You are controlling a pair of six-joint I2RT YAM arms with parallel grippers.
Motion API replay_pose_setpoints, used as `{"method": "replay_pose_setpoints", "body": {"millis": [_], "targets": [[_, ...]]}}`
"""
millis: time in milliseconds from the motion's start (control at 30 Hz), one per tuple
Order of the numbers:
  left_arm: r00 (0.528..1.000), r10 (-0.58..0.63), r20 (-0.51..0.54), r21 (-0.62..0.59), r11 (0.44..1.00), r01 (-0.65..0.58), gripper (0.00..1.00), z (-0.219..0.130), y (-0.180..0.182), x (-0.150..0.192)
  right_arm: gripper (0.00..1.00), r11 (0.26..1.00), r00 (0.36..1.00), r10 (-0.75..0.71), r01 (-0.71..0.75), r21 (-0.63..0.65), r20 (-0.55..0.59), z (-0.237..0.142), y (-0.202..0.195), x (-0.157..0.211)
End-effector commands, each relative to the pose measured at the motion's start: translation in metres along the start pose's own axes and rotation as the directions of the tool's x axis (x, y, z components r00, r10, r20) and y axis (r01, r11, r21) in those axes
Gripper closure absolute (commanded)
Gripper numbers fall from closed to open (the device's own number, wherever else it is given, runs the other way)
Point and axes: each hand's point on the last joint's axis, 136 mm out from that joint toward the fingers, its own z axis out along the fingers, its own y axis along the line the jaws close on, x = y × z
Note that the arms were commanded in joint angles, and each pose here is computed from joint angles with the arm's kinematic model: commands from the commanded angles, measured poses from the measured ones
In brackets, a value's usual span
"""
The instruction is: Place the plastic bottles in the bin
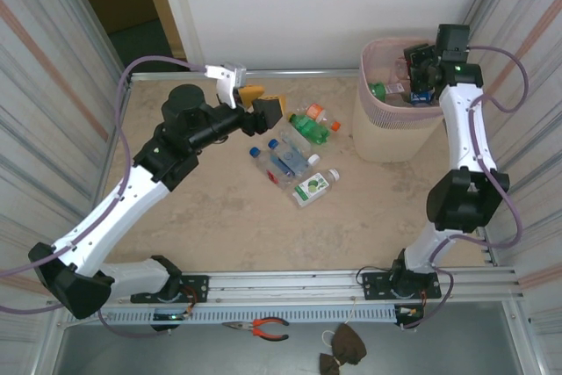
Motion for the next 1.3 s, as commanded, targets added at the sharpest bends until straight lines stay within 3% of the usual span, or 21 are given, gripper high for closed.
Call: {"method": "replay_pose_setpoints", "body": {"millis": [0,233,400,567,700,1033,1267], "targets": [[1.000,0.009,0.012,-0.014,1.000,-0.009,0.20,-0.003,0.002,0.001,0.42,0.969,0.971,0.233,-0.237,0.074,0.052,0.014,-0.013,-0.004],[1.000,-0.003,-0.002,-0.022,1.000,0.003,0.20,-0.001,0.005,0.007,0.40,0.925,0.934,0.352,-0.357,0.126,0.060,0.056,-0.019,0.003],[1.000,-0.007,-0.006,-0.032,0.999,0.007,0.20,-0.002,0.008,0.010,0.30,0.909,0.924,0.374,-0.383,0.168,0.083,0.071,-0.032,0.002],[1.000,-0.010,-0.007,-0.042,0.999,0.009,0.19,-0.002,0.010,0.012,0.14,0.921,0.932,0.346,-0.360,0.151,0.110,0.050,-0.026,-0.010],[1.000,-0.011,-0.008,-0.037,0.999,0.011,0.19,0.000,0.010,0.012,0.09,0.933,0.937,0.325,-0.340,0.119,0.129,0.020,-0.017,-0.021],[0.998,-0.036,-0.042,-0.080,0.996,0.033,0.20,0.007,0.024,0.024,0.14,0.972,0.965,0.226,-0.232,0.029,0.135,-0.035,-0.003,-0.036],[0.980,-0.145,-0.133,-0.228,0.967,0.112,0.27,0.014,0.052,0.050,0.20,0.998,0.993,0.058,-0.057,-0.018,0.103,-0.052,0.011,-0.032]]}}
